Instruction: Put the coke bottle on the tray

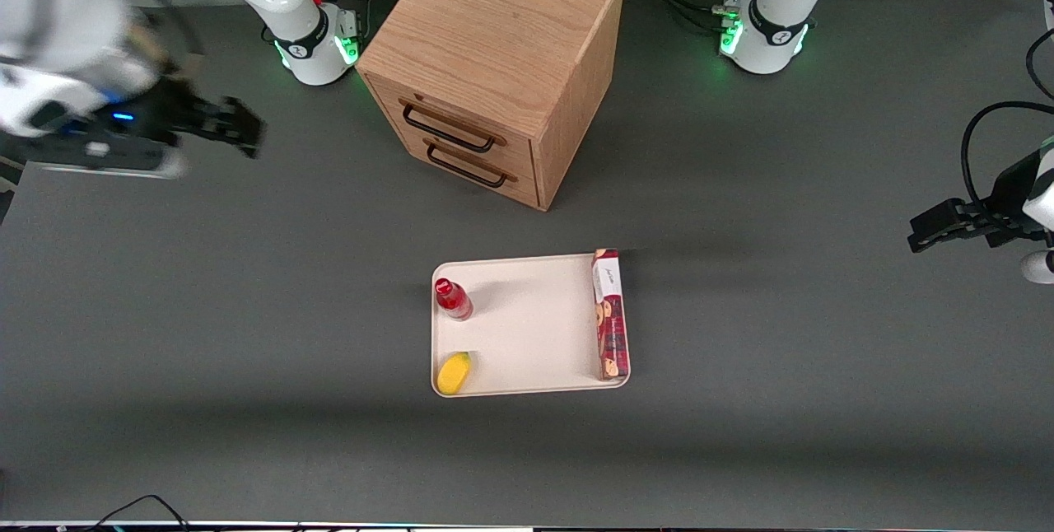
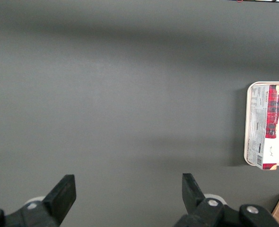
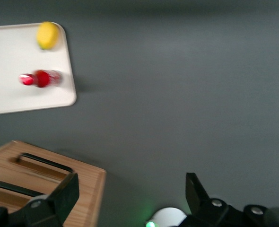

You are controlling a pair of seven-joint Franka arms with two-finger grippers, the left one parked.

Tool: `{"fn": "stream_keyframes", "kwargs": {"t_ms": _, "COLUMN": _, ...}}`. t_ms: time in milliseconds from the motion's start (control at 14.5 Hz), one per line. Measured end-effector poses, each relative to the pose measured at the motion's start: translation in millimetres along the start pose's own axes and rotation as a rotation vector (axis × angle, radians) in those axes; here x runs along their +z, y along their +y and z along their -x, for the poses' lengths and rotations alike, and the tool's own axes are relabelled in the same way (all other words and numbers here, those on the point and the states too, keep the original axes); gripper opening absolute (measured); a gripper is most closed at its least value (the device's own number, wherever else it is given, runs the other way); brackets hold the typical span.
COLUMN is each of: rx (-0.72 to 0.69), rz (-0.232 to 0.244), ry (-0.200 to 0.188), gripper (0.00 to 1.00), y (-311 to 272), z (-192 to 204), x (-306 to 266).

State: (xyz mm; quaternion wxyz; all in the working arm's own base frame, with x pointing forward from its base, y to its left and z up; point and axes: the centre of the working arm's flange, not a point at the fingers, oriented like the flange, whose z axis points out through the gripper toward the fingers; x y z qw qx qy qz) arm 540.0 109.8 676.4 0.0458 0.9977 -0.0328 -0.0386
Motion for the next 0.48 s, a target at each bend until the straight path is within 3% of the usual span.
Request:
{"fn": "stream_keyframes", "kwargs": {"t_ms": 207, "rx": -0.011, "rz": -0.022, "ry": 0.03, "gripper": 1.0, "y": 67, "z": 5, "x": 39}}
{"fn": "stream_keyframes", "kwargs": {"t_ms": 483, "rx": -0.028, "rz": -0.059, "ry": 0.042, "gripper": 1.0, "y": 74, "z": 23, "x": 79}}
